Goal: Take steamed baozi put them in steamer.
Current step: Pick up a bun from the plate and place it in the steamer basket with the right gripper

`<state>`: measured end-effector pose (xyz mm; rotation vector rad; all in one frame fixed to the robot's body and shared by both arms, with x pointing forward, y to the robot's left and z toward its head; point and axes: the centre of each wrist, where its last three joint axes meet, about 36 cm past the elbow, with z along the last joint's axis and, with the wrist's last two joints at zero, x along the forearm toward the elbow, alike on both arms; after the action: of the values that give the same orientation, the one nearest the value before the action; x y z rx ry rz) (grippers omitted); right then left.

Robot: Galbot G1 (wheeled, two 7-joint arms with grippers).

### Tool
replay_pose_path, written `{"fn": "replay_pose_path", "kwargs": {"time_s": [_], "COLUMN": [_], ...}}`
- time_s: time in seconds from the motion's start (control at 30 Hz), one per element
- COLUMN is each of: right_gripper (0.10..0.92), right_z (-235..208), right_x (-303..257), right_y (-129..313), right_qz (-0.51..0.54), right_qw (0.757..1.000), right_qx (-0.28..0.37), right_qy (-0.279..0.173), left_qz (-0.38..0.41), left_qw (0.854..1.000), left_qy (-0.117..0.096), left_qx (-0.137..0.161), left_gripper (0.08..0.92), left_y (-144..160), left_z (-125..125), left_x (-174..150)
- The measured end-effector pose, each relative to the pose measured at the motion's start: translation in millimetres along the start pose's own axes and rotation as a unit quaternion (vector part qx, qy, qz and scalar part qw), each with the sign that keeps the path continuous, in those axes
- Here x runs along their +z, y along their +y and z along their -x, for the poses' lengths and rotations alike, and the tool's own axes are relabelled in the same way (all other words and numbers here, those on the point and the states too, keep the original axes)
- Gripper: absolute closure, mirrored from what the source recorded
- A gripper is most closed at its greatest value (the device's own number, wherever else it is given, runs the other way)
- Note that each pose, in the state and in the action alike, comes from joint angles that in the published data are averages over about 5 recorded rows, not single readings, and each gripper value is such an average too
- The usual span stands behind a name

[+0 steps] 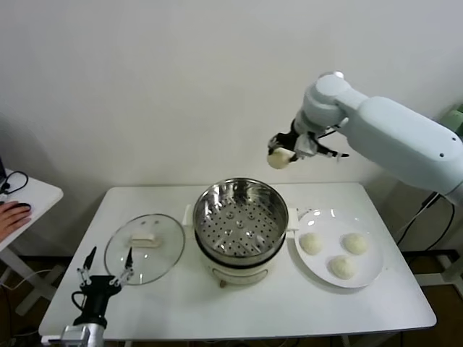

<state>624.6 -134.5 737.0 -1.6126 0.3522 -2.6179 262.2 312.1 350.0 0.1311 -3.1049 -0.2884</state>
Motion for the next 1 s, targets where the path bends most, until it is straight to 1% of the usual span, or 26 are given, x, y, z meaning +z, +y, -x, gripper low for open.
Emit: {"fn": "replay_pose_path", "kwargs": {"time_s": [0.17, 0.33, 0.67, 1.0], "right_gripper": [0.370, 0.372, 0.369, 0.369], "right_z": [20.6, 49.1, 103.0, 137.5], "right_x": [-24.6, -41.8, -59.4, -67.7], "right_y": [-20.3, -30.8, -36.3, -37.6], "right_qz": [-0.038, -0.057, -0.068, -0.074], "right_qw": [0.999, 0.998, 0.996, 0.994], "right_qx": [-0.007, -0.018, -0.045, -0.060], "right_qy": [-0.015, -0.029, -0.042, -0.047], "left_qz": [0.001, 0.002, 0.004, -0.001], "left_qw": [1.000, 1.000, 1.000, 1.000], "left_qy": [-0.001, 0.001, 0.005, 0.003], "left_qx": [0.003, 0.002, 0.001, -0.001], "left_gripper": [0.177, 0.177, 0.177, 0.177], "left_y": [-1.8, -0.6, 1.3, 0.6], "left_z": [0.9, 0.2, -1.2, 1.0], "left_x": [-3.8, -6.1, -4.1, -4.5]}}
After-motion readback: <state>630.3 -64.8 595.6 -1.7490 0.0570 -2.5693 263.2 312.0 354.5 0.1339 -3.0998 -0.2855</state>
